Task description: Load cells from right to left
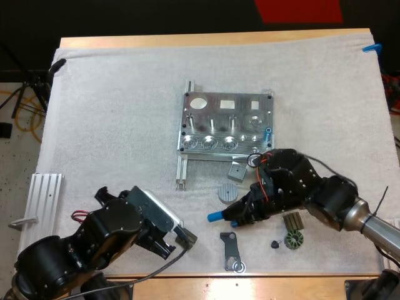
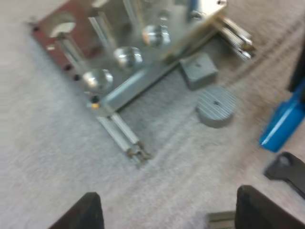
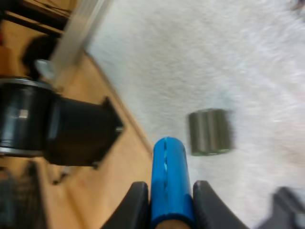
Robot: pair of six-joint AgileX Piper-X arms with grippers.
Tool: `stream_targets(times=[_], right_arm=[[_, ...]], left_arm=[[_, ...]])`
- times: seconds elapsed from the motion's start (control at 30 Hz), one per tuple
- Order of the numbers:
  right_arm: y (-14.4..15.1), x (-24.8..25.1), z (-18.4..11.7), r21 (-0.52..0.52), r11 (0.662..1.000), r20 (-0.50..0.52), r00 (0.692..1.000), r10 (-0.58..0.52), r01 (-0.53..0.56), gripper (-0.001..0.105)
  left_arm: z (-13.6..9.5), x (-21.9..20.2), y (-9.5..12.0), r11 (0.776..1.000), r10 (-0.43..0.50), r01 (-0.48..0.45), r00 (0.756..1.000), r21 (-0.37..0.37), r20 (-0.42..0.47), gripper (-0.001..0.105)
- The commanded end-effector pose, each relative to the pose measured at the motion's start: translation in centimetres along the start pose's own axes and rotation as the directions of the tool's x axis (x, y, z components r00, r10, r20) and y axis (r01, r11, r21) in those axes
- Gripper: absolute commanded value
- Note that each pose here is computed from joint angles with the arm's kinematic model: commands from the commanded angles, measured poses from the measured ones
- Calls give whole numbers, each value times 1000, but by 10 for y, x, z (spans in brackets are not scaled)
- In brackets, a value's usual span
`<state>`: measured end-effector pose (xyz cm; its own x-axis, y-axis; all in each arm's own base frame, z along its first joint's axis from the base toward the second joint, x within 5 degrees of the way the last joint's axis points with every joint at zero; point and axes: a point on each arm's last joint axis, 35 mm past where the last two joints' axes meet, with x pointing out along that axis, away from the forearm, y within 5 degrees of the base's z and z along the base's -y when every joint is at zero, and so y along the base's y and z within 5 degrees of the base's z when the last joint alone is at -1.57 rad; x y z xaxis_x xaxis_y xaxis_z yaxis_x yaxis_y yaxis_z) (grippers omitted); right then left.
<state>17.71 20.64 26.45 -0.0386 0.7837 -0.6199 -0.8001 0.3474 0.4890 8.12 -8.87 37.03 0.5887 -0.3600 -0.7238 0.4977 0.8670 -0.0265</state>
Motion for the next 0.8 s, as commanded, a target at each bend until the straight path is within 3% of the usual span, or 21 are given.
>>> stream_targets(times=[0.0,0.17,0.33,0.57,0.77], right_arm=[[3,-8,7,-63,997,-15,999,-49,48,10],[9,-22,15,-148,973,-74,979,-191,179,10],[14,-38,26,-256,909,-112,924,-364,327,10],[21,-54,41,-373,828,-93,871,-482,418,10],[19,-55,53,-464,779,-184,814,-550,421,10]], left_arm=[[2,-3,1,998,45,-43,999,-43,27,58],[2,-3,3,991,86,-81,996,-107,40,58],[2,-3,3,988,90,-84,995,-126,41,58],[2,-3,3,988,90,-84,995,-126,41,58],[2,-3,3,988,90,-84,995,-126,41,58]])
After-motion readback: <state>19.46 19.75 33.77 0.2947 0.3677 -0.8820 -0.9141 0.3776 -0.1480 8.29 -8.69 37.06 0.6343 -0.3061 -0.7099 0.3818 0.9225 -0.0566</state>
